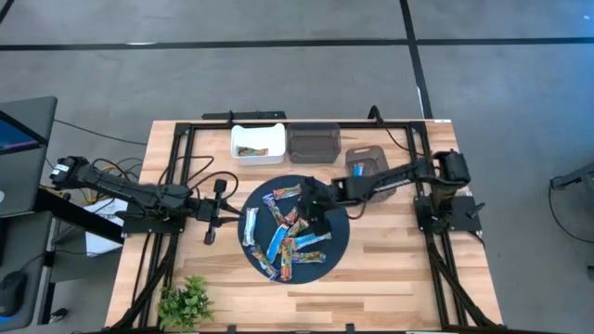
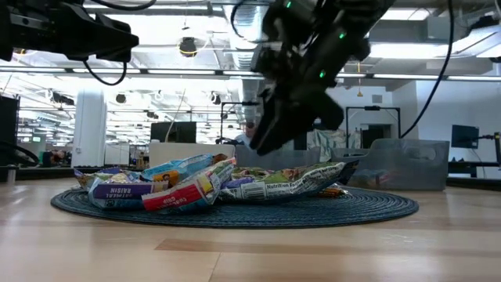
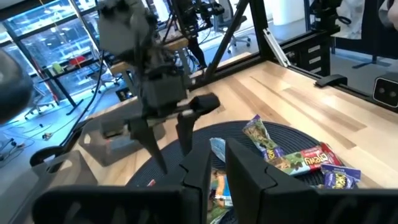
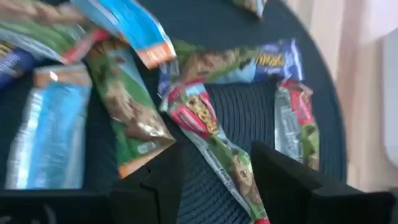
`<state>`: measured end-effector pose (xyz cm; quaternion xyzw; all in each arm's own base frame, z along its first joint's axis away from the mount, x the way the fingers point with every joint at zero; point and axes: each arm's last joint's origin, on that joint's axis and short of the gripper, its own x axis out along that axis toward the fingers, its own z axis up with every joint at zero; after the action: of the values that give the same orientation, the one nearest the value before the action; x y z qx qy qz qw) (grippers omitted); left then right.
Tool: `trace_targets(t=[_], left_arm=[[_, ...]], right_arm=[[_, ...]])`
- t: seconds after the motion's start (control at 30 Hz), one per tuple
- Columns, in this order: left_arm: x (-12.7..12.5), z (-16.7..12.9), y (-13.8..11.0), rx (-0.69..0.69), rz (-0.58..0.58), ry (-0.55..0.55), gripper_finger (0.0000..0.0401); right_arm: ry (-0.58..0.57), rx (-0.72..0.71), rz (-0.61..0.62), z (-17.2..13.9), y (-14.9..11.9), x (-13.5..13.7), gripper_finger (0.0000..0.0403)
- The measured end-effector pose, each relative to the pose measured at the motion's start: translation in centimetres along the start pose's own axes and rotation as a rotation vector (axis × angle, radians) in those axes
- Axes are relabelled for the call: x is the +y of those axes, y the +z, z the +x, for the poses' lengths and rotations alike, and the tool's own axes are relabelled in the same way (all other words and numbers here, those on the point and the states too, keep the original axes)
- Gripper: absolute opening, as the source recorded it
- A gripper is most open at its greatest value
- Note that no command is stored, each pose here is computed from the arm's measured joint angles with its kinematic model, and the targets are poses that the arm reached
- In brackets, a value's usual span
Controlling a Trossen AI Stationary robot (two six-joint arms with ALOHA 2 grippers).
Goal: Pick and place Granola Bars by type
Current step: Put the red granola bar into the bottom black bin
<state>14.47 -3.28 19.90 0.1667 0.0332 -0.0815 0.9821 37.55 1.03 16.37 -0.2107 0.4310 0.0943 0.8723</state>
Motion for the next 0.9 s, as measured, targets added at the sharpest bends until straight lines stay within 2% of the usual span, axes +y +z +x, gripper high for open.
trace_targets(t=[0.27, 0.43, 0.9], left_arm=[[0.0, 0.0, -0.1, 0.017, -0.014, -0.001, 0.0041], [0.0, 0.0, -0.1, 0.017, -0.025, -0.001, 0.0041], [0.0, 0.0, -0.2, 0.02, -0.027, -0.001, 0.0041]], right_arm=[[0.002, 0.024, -0.008, 0.9, -0.6, -1.6, 0.0144], [0.071, 0.005, -0.021, 1.4, -0.8, -1.2, 0.013], [0.055, -0.006, -0.017, 1.9, -1.0, -1.7, 0.0125]])
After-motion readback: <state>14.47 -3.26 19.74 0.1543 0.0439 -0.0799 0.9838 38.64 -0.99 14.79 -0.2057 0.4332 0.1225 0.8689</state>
